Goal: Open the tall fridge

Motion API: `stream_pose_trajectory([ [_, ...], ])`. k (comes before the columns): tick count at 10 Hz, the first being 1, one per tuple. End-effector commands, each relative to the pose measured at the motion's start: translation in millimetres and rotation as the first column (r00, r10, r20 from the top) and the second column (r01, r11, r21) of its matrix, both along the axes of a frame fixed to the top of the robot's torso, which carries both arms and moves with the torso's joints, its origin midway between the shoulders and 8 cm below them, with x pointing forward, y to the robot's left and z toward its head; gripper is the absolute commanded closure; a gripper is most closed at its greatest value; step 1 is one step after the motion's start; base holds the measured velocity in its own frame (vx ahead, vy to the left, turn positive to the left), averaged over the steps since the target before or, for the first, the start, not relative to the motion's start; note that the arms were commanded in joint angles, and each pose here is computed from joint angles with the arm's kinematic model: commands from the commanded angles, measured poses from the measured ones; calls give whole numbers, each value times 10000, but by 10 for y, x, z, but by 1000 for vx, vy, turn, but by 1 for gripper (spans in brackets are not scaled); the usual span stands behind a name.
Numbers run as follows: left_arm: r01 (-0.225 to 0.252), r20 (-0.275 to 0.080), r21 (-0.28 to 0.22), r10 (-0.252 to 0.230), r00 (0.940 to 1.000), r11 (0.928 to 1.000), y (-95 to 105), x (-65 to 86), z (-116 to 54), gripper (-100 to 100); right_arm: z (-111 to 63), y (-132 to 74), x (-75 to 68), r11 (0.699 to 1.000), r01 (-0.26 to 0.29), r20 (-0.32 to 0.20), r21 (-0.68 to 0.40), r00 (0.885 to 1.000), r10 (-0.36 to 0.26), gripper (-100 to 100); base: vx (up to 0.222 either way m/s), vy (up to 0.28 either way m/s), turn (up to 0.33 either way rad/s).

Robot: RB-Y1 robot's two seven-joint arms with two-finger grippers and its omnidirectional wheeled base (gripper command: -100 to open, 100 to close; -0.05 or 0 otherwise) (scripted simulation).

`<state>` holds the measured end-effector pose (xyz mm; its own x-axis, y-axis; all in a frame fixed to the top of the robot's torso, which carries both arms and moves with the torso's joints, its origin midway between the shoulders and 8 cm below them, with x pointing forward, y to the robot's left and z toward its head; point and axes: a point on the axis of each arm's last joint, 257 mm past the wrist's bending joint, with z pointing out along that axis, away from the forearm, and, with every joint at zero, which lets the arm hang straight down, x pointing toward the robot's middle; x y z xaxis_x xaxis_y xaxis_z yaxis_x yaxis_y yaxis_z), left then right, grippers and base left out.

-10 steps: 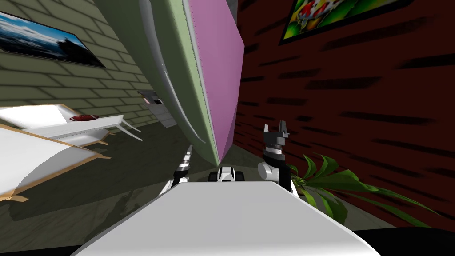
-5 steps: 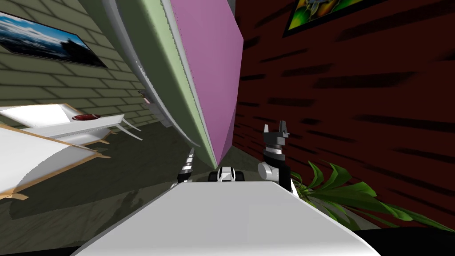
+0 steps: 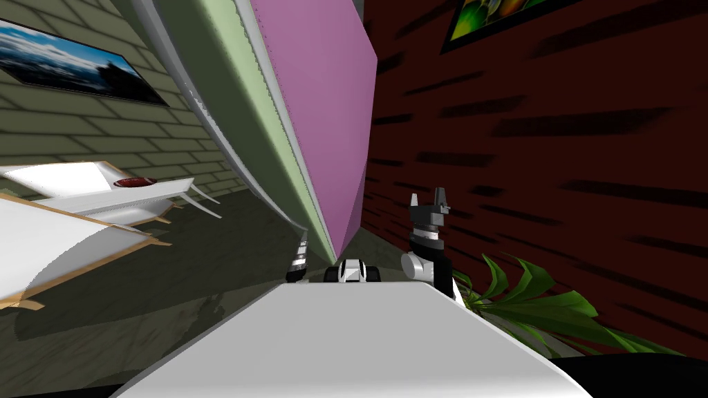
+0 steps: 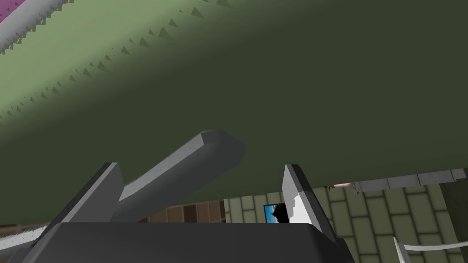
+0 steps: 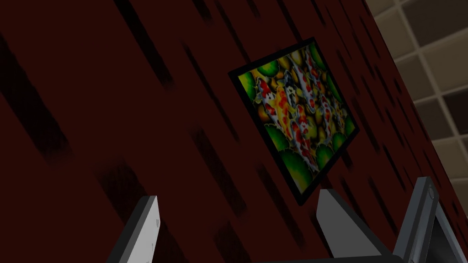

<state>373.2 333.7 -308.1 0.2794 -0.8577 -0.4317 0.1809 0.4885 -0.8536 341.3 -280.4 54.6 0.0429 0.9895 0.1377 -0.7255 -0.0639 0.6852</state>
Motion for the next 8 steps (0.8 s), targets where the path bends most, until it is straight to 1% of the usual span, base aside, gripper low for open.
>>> stream_pose_trajectory([
  [1, 16, -1, 13, -16, 10000, 10000, 48, 126, 70, -100, 0, 0, 0, 10000, 0, 0, 0, 10000, 0, 0, 10, -14, 5],
  [2, 24, 0, 20, -24, 10000, 10000, 77, 200, 115, -100, 0, 0, 0, 10000, 0, 0, 0, 10000, 0, 0, 9, -16, 8],
  [3, 25, 29, 33, -25, 10000, 10000, 66, 174, 116, -100, 0, 0, 0, 10000, 0, 0, 0, 10000, 0, 0, 3, -7, 7],
  [4, 13, -1, 11, -13, 10000, 10000, 39, 101, 56, 100, 0, 0, 0, 10000, 0, 0, 0, 10000, 0, 0, -5, 6, -12],
  [5, 10, -1, 8, -10, 10000, 10000, 29, 76, 42, 100, 0, 0, 0, 10000, 0, 0, 0, 10000, 0, 0, -15, 4, -10],
  [6, 0, 0, 0, 0, 10000, 10000, 0, 0, 0, 100, 0, 0, 0, 10000, 0, 0, 0, 10000, 0, 0, -16, 15, -4],
  [7, 7, -16, -3, -7, 10000, 10000, 22, 47, 17, 100, 0, 0, 0, 10000, 0, 0, -1, 10000, 0, 0, -7, 10, -1],
  [8, 80, -63, 363, -78, 10000, 9993, 141, 51, 56, -100, 0, 0, 0, 10000, 1, -1, -1, 10000, -1, 0, -6, -6, -2],
])
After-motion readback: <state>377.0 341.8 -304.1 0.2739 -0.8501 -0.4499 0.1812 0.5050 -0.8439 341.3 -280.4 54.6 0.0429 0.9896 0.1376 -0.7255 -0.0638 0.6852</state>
